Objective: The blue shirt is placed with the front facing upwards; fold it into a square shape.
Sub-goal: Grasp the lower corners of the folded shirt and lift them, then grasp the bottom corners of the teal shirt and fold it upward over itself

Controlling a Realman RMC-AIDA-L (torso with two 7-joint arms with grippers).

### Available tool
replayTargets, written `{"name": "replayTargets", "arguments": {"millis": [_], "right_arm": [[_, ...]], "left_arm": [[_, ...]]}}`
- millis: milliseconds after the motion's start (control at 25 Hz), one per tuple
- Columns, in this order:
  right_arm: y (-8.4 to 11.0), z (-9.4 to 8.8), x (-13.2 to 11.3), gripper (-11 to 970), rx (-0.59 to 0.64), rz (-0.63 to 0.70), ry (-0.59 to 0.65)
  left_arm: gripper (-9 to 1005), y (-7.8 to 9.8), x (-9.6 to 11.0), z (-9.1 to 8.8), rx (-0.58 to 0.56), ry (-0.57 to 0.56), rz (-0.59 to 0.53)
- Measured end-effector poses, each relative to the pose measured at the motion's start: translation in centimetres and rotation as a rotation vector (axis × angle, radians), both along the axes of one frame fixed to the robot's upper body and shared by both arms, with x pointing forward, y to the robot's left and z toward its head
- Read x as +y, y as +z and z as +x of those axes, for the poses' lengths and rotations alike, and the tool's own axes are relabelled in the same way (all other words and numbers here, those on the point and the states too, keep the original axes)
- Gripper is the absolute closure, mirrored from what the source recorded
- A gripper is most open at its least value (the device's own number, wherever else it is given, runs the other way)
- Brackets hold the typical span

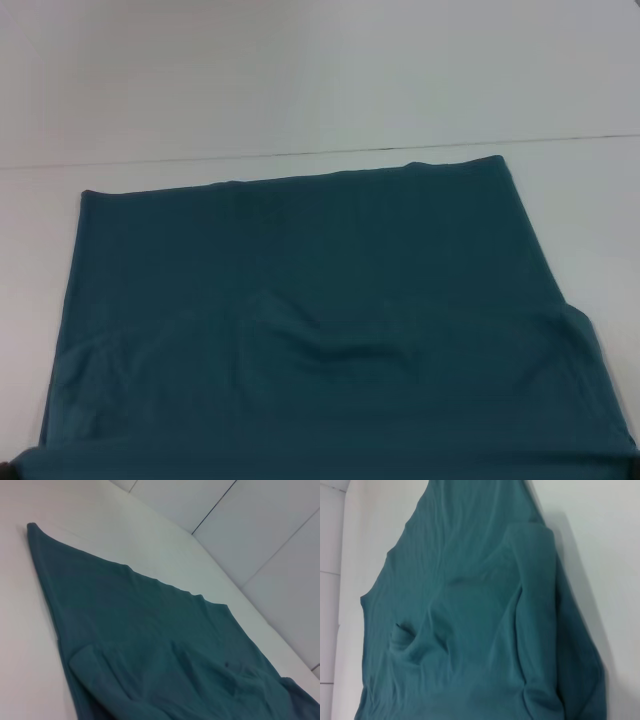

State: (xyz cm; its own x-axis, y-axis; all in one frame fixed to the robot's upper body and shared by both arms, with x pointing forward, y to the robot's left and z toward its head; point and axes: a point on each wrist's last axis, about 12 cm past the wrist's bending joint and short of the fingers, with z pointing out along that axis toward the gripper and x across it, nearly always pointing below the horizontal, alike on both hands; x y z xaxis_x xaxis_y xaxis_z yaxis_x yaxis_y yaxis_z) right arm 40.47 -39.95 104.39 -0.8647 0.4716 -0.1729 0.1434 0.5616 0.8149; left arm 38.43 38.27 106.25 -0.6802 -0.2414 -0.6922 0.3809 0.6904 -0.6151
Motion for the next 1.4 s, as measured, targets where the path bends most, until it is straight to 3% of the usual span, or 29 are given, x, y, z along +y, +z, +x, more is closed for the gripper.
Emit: {"name": "replayTargets", "arguments": {"millis": [320,720,1400], "right_arm": [[-0.2,-0.8,-0.2,925,0.000,0.013,-0.022],[0.7,-0.6,-0.7,925,-0.055,0.040,-0.048],[-0.2,-3.5,-1.1,925,-0.031,0.052,-0.106]], "left_arm": [[973,-0.1,0.1,-0.4,0.007,0.002,-0.006],[972,0.0,-0.2,0.3,0.000,-0.011,-0.019],[972,0.0,0.1,-1.1,0.017,-0.001,-0.039]]}}
